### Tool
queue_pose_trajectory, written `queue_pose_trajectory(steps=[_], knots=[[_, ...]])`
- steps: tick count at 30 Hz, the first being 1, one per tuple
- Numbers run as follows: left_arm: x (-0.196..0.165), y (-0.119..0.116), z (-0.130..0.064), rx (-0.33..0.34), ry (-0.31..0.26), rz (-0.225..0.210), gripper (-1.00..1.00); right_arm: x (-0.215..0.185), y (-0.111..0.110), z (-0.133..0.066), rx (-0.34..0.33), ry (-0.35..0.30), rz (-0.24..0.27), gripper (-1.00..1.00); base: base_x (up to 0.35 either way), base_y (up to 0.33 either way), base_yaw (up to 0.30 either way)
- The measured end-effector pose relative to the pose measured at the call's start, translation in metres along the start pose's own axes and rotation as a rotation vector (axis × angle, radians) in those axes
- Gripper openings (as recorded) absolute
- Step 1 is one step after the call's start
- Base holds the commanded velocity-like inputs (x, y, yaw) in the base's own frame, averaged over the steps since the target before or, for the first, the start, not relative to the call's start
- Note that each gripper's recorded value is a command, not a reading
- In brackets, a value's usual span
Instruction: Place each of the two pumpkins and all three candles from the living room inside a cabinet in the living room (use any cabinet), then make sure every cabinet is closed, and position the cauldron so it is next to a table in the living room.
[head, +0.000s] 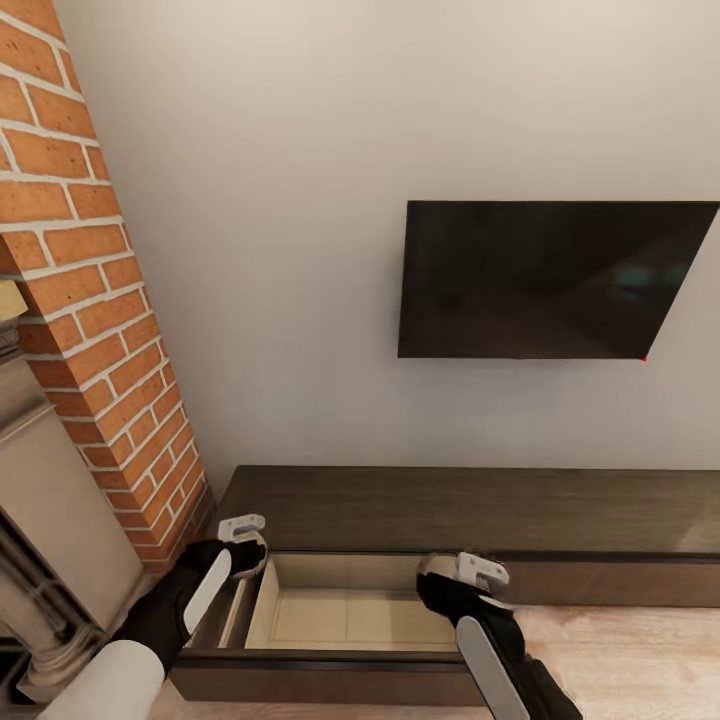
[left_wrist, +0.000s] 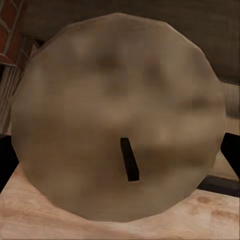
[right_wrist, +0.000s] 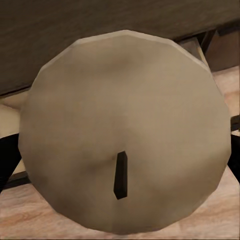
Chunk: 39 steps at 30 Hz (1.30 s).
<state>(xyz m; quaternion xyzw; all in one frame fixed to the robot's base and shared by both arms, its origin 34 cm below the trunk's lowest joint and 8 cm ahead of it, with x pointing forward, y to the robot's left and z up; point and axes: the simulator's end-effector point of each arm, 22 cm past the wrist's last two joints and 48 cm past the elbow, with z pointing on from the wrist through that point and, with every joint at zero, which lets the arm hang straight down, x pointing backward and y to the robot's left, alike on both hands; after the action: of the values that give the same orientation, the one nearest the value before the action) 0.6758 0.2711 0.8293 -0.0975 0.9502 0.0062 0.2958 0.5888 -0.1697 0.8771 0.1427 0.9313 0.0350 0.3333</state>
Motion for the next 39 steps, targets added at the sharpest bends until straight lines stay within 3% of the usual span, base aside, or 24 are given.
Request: queue_pose_trajectory(steps=[10, 11, 12, 13, 15, 17, 22, 27, 34, 36, 39], knots=[[0.011, -0.006, 0.012, -0.005, 0.012, 0.001, -1.00, 0.020, 0.005, 0.008, 0.019, 0.030, -0.050, -1.00, 0.000, 0.000, 0.000], [0.020, -0.016, 0.013, 0.007, 0.027, 0.002, -1.00, 0.020, 0.005, 0.008, 0.020, 0.031, -0.051, -1.00, 0.000, 0.000, 0.000], [0.036, -0.036, 0.015, 0.022, 0.054, 0.032, -1.00, 0.021, 0.004, 0.009, 0.022, 0.033, -0.051, -1.00, 0.000, 0.000, 0.000], [0.044, -0.059, 0.013, 0.055, 0.068, 0.028, -1.00, 0.021, 0.004, 0.009, 0.023, 0.034, -0.051, -1.00, 0.000, 0.000, 0.000], [0.053, -0.077, 0.012, 0.062, 0.076, 0.087, -1.00, 0.023, 0.003, 0.010, 0.024, 0.038, -0.051, -1.00, 0.000, 0.000, 0.000], [0.058, -0.087, 0.011, 0.068, 0.081, 0.113, -1.00, 0.026, 0.002, 0.011, 0.028, 0.043, -0.053, -1.00, 0.000, 0.000, 0.000], [0.065, -0.100, 0.009, 0.079, 0.090, 0.126, -1.00, 0.030, -0.002, 0.017, 0.042, 0.057, -0.061, -1.00, 0.000, 0.000, 0.000], [0.065, -0.092, 0.008, 0.021, 0.088, 0.130, -1.00, 0.027, -0.006, 0.022, 0.052, 0.027, -0.031, -1.00, 0.000, 0.000, 0.000], [0.071, -0.096, 0.009, 0.014, 0.088, 0.126, -1.00, 0.026, -0.006, 0.022, 0.053, 0.017, -0.022, -1.00, 0.000, 0.000, 0.000], [0.076, -0.102, 0.009, 0.019, 0.087, 0.142, -1.00, 0.028, -0.007, 0.023, 0.056, 0.023, -0.024, -1.00, 0.000, 0.000, 0.000], [0.073, -0.120, 0.007, 0.037, 0.040, 0.201, -1.00, 0.034, -0.010, 0.026, 0.064, 0.035, -0.028, -1.00, 0.000, 0.000, 0.000]])
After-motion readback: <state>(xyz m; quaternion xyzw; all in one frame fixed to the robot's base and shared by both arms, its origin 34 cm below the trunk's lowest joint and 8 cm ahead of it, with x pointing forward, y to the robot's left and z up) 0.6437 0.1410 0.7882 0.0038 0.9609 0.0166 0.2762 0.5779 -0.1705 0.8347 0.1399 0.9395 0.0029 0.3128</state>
